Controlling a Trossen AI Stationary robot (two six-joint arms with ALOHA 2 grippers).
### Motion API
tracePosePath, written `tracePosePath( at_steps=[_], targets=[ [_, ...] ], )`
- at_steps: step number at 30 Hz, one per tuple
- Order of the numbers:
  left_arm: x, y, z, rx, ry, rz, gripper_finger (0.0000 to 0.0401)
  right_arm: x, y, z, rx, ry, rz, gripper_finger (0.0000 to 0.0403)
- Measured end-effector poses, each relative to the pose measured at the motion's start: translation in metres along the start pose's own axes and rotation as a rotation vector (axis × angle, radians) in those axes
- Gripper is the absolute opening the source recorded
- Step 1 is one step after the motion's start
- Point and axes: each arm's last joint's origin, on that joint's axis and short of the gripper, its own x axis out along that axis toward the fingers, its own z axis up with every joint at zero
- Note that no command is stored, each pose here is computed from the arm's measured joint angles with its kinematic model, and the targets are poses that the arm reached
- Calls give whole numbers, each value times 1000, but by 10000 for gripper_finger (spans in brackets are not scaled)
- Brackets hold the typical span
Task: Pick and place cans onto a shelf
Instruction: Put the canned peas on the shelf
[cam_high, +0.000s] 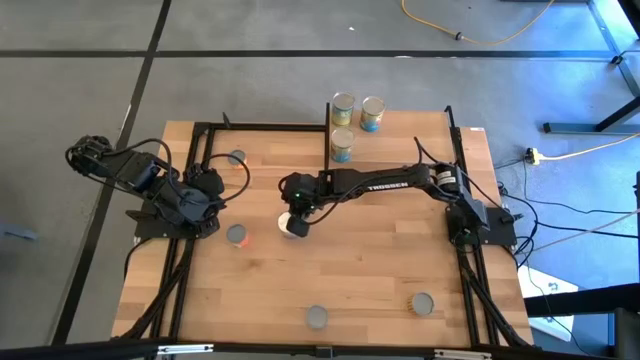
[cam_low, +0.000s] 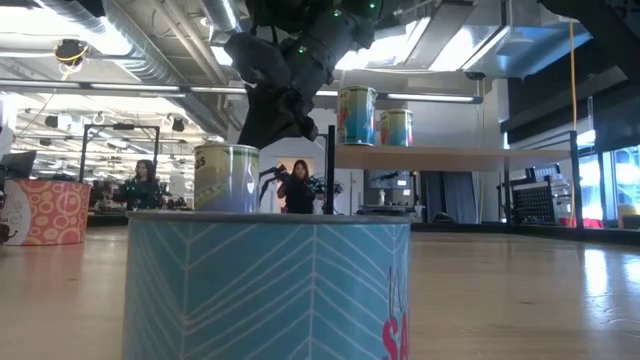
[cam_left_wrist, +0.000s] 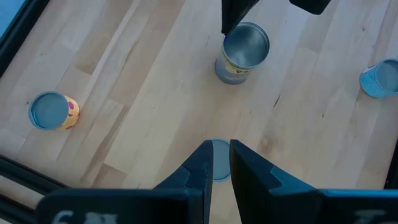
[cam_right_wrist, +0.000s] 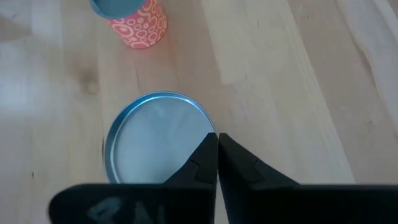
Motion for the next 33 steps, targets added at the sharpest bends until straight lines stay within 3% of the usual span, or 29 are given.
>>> tracePosePath(
  at_steps=[11,18,27,33],
  targets=[
    [0,0,0,0,0,0,47,0,0,0,-2,-2,-6,50],
    [0,0,0,-1,0,0,47,-1,2,-2,-24,35,72,64],
    [0,0,0,0,0,0,47,-46,6,25,-118,79,27,64],
    [0,0,0,-1,-1,0,47,-63,9,39,-22,33,76,64]
  ],
)
